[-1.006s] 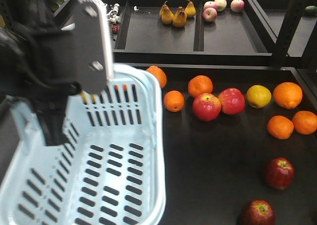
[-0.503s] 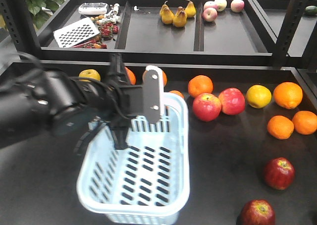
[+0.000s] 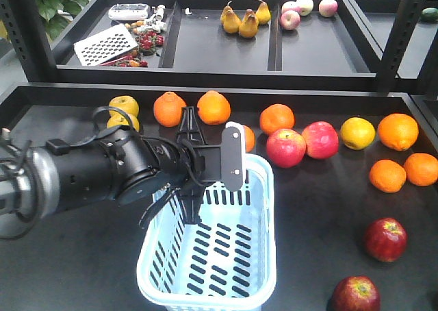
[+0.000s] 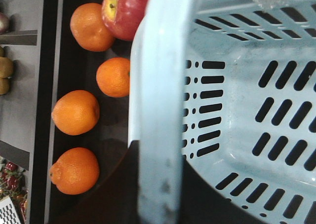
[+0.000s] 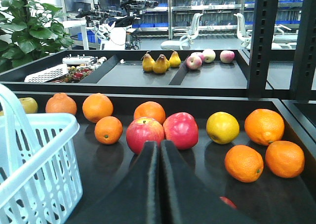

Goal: Pick three apples into basket with both arms
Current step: 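Lower the light-blue basket onto the table with the left gripper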

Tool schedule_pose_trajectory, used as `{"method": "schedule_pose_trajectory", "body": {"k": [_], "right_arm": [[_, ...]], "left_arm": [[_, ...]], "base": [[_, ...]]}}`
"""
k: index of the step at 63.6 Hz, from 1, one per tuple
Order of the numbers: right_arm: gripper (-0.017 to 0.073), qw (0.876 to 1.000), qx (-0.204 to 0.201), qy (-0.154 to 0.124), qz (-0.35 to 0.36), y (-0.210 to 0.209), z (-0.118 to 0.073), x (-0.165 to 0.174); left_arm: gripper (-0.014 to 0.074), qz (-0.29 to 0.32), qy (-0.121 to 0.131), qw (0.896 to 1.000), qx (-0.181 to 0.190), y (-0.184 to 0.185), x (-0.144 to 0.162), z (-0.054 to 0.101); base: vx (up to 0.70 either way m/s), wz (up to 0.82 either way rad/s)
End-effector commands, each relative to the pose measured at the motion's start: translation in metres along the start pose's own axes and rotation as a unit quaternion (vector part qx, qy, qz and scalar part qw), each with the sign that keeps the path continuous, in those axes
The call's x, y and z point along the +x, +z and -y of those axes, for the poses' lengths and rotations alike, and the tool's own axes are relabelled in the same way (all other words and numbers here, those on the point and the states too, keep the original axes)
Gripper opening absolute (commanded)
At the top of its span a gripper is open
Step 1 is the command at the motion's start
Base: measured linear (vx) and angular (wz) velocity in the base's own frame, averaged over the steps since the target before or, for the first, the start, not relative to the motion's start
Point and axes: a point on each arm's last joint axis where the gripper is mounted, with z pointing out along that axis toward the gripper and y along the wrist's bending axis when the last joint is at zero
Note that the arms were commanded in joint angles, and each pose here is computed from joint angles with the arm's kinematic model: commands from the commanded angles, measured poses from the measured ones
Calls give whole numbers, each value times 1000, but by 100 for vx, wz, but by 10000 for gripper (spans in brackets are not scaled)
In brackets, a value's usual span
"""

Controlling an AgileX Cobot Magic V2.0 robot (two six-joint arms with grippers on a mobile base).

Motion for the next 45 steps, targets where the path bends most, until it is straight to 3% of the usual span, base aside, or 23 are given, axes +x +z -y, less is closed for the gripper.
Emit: {"method": "schedule_pose_trajectory", "body": {"k": [1,6,19,45], "right_arm": [[-8,1000,3,-5,29,1,0,-3],[-8,1000,3,-5,29,1,0,-3],[-8,1000,3,-5,29,1,0,-3],[-8,1000,3,-5,29,1,0,-3]], "left_arm": [[-5,51,-16,997,-53,-16,-16,-23],[-3,42,-29,998,-49,-12,-17,-27],[4,37,-29,998,-52,-8,-21,-34],[51,19,-27,999,-31,6,-17,-25]], "base": [[0,0],[0,0],[0,0],[0,0]]}}
